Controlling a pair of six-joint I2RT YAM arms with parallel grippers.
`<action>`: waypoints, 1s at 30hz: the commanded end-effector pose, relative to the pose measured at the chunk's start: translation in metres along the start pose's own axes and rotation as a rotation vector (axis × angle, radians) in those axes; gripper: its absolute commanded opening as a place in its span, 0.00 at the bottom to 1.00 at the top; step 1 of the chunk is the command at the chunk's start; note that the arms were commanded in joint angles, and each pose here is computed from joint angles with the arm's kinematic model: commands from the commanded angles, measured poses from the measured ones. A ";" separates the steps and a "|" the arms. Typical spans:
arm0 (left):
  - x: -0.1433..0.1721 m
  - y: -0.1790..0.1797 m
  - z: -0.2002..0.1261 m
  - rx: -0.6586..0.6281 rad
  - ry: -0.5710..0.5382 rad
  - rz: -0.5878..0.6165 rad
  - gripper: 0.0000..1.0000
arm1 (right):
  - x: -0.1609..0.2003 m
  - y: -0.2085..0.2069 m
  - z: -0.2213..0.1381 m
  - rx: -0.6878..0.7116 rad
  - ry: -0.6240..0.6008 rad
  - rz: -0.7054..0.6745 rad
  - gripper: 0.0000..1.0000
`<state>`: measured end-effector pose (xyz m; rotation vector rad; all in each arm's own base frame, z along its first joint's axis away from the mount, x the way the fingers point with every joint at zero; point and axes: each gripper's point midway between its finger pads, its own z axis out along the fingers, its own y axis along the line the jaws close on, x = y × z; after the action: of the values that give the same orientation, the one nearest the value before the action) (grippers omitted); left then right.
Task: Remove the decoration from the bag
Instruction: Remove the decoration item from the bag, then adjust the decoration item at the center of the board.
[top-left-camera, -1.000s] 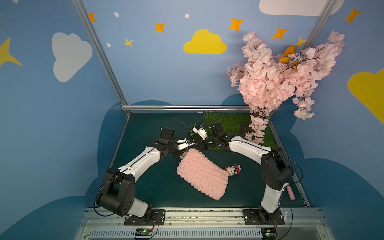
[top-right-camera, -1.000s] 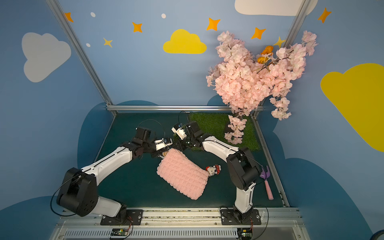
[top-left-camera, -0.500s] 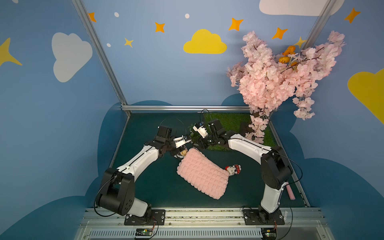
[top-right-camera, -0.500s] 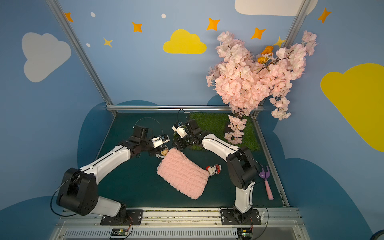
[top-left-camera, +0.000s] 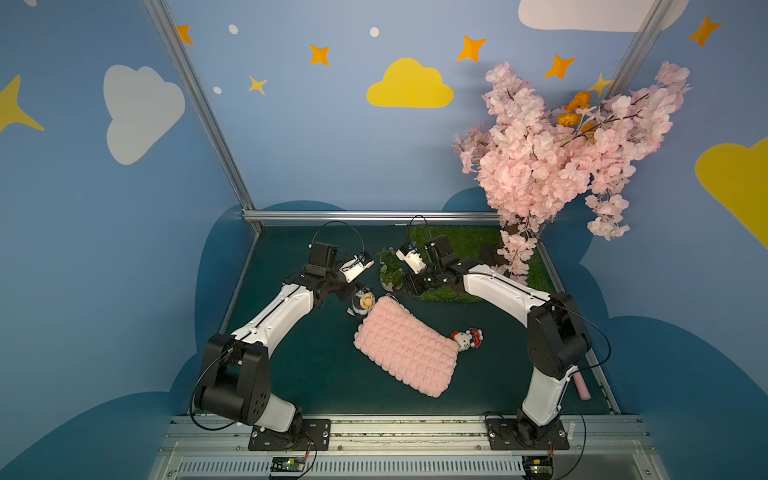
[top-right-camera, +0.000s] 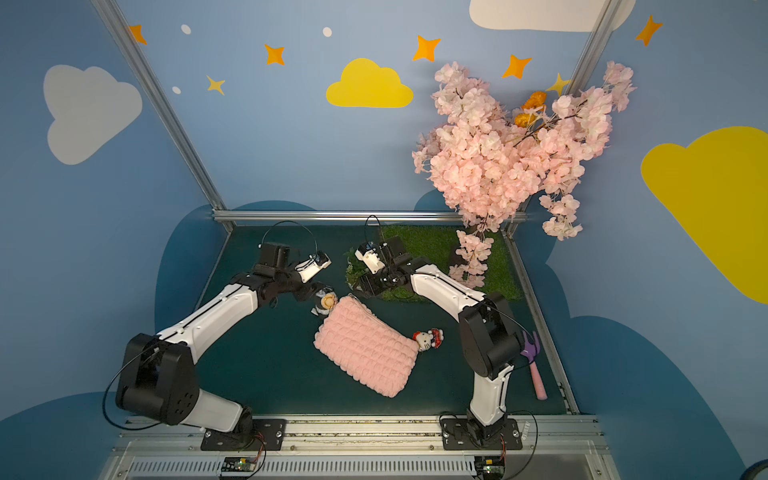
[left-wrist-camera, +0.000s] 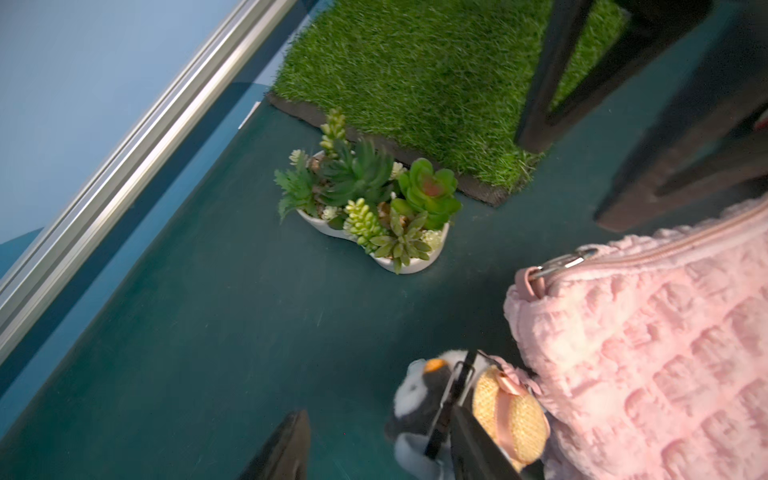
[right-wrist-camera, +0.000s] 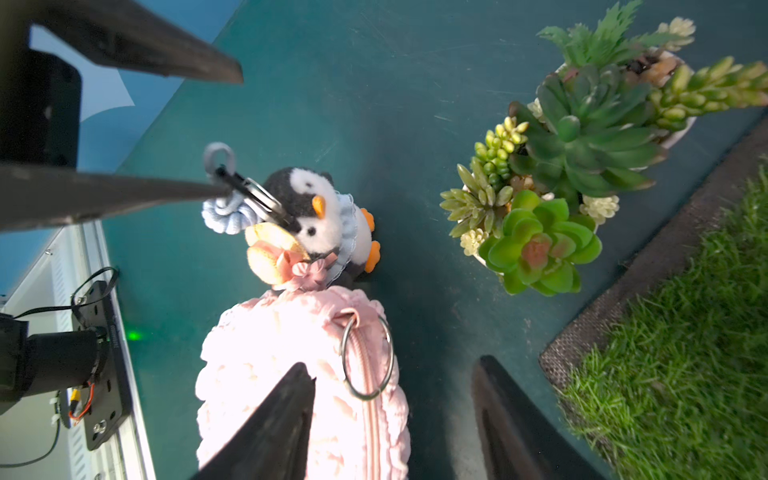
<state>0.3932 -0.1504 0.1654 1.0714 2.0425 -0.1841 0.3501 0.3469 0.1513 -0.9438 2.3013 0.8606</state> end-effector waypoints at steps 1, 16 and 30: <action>-0.010 0.015 -0.005 -0.037 -0.020 -0.131 0.60 | -0.008 0.007 -0.021 0.002 -0.027 -0.014 0.73; 0.010 -0.022 -0.031 0.052 -0.111 -0.490 0.66 | -0.002 -0.005 -0.054 0.044 -0.062 0.000 0.92; 0.011 -0.033 -0.002 -0.040 -0.066 -0.554 0.50 | 0.013 -0.020 -0.070 0.107 -0.056 0.041 0.93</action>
<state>0.3513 -0.1617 0.1416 0.4875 2.2541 -0.4763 0.3471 0.2888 0.1747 -0.8266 2.3056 0.7796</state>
